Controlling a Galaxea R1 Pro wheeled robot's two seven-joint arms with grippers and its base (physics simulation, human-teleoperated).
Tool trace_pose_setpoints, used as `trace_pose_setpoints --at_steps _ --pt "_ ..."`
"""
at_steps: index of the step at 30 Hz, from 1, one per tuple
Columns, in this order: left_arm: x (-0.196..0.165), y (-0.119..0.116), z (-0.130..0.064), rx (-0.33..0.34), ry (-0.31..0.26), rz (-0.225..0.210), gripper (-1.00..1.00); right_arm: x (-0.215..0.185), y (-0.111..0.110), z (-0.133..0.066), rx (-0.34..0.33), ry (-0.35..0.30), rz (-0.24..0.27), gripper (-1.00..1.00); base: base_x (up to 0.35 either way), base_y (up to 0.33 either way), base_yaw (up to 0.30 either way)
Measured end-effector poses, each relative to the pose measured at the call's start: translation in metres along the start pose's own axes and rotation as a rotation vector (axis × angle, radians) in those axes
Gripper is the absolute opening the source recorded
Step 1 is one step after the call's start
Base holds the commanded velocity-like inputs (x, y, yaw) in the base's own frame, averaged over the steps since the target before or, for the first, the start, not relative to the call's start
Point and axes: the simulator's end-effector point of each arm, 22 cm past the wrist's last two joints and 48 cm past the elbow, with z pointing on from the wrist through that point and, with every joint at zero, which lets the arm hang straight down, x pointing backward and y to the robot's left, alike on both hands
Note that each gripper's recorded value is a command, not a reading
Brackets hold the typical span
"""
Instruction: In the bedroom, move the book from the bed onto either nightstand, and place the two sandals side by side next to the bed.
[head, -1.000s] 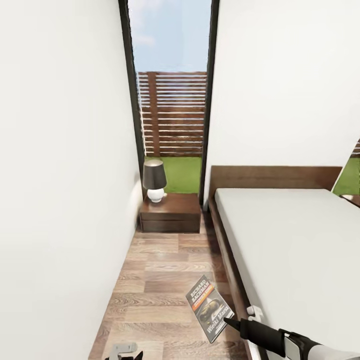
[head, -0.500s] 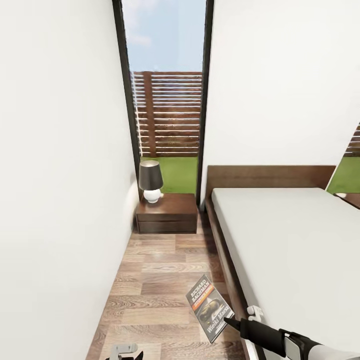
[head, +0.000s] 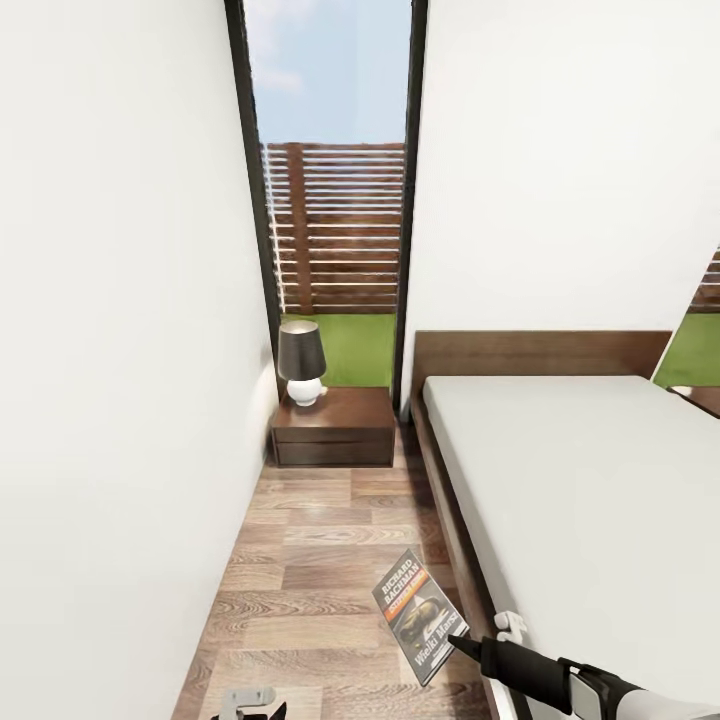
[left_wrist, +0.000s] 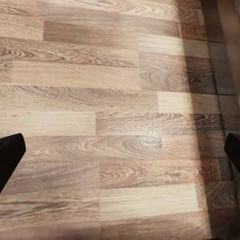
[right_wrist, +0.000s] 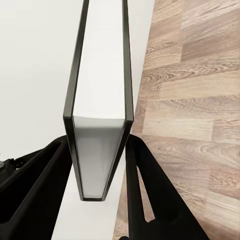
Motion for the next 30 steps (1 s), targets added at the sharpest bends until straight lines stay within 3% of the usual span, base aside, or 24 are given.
trace_pose_setpoints --at_steps 30 --pt "0.0004 -0.0001 -0.0004 0.0 0.001 0.0 1.0 0.0009 0.0 -0.0006 0.0 0.004 -0.002 -1.0 0.312 0.0 0.0"
